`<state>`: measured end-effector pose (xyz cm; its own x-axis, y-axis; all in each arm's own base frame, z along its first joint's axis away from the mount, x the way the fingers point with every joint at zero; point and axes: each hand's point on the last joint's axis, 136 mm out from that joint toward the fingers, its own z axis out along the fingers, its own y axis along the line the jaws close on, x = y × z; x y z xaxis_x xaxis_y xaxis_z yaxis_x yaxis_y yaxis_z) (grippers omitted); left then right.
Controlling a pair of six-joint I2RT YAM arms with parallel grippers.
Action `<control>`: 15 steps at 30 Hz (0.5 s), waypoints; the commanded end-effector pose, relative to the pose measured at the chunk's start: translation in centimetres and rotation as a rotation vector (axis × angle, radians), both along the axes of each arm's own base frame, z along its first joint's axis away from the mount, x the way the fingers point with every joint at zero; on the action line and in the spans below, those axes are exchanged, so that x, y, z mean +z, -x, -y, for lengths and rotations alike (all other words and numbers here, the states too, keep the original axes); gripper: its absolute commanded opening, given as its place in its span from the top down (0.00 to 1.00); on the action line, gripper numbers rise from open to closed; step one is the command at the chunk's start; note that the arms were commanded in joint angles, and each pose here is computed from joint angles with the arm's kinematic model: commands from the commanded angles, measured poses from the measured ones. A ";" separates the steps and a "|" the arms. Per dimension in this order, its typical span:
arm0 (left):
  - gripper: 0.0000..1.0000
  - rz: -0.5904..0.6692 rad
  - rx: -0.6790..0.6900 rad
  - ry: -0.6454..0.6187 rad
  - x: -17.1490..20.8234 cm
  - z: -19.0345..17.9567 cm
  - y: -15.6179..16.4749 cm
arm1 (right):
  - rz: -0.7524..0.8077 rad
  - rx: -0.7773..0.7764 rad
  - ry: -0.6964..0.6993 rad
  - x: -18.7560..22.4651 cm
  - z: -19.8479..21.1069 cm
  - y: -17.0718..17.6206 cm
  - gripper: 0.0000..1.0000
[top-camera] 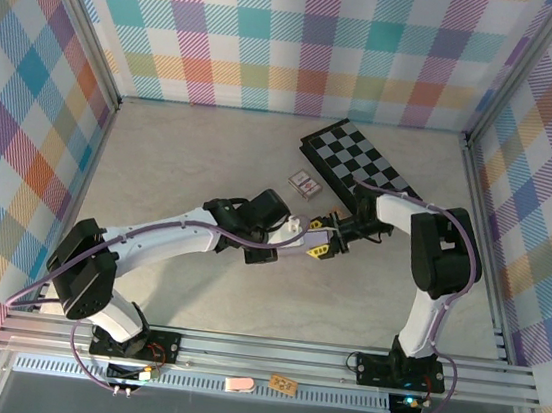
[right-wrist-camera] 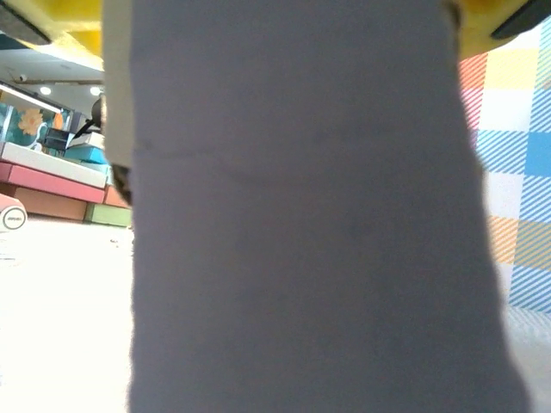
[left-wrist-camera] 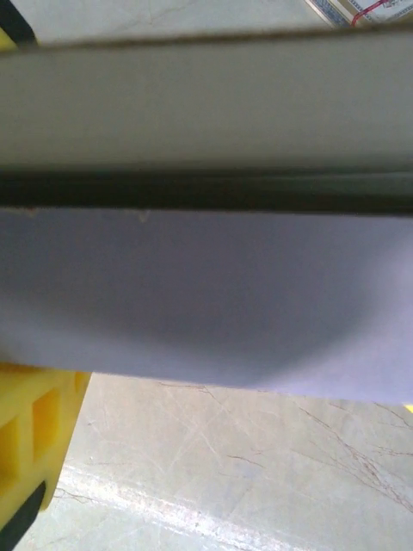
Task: Fold the paper box
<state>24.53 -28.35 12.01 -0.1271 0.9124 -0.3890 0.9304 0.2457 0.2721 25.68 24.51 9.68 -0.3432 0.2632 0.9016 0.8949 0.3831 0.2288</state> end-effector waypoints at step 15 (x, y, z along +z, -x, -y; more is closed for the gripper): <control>0.70 -0.199 -0.074 0.007 0.6 -0.8 2.8 | 0.310 -0.006 0.102 6.1 4.5 -1.7 0.12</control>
<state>23.30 -28.16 12.46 -0.1330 0.9076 -0.3983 0.9626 0.2140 0.1661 27.46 21.05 13.87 -0.5396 0.3420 0.7693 0.8234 0.4051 0.3975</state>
